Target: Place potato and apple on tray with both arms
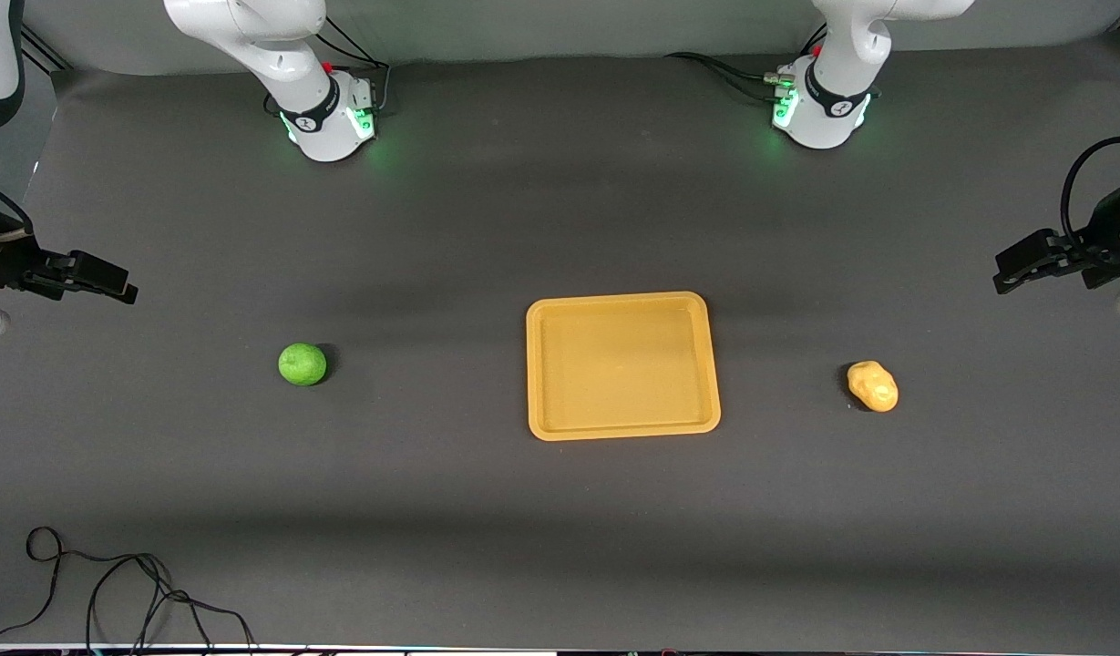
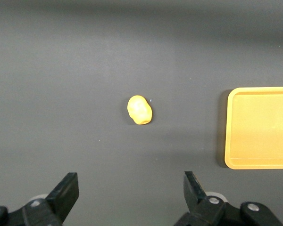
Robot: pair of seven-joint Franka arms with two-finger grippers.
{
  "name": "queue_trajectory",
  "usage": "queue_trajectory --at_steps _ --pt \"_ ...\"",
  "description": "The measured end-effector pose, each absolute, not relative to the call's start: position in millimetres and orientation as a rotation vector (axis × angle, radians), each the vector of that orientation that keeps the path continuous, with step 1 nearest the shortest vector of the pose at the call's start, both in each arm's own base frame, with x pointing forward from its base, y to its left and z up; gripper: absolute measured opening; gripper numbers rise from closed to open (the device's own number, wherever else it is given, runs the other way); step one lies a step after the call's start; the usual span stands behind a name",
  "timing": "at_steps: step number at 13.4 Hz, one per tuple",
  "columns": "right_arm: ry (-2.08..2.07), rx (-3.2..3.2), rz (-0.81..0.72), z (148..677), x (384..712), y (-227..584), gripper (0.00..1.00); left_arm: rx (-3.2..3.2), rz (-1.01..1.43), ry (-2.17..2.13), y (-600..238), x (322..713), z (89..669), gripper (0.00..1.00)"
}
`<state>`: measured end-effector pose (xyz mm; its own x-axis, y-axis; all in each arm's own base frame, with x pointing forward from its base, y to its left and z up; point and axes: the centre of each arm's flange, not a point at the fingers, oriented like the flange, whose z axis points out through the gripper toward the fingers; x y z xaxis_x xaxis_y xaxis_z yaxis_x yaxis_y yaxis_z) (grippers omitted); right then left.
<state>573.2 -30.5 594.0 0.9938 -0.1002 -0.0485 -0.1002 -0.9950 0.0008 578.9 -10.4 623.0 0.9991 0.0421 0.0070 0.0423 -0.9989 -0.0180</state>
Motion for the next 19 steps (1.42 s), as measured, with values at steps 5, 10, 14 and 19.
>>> queue_trajectory --at_steps 5,10,14,19 --pt "0.157 -3.136 0.058 597.8 574.0 -30.5 1.00 -3.123 -0.010 -0.066 -10.5 578.9 623.0 0.99" --pt "0.156 -3.136 0.058 597.9 574.1 -30.1 1.00 -3.121 -0.004 -0.066 -10.3 578.5 622.5 0.99" --pt "0.151 -3.136 0.059 597.8 574.0 -29.4 1.00 -3.115 0.000 -0.064 -10.1 578.3 622.2 0.99" --pt "0.144 -3.136 0.059 597.8 574.1 -28.4 1.00 -3.114 0.016 -0.042 -18.2 578.9 618.5 0.99"
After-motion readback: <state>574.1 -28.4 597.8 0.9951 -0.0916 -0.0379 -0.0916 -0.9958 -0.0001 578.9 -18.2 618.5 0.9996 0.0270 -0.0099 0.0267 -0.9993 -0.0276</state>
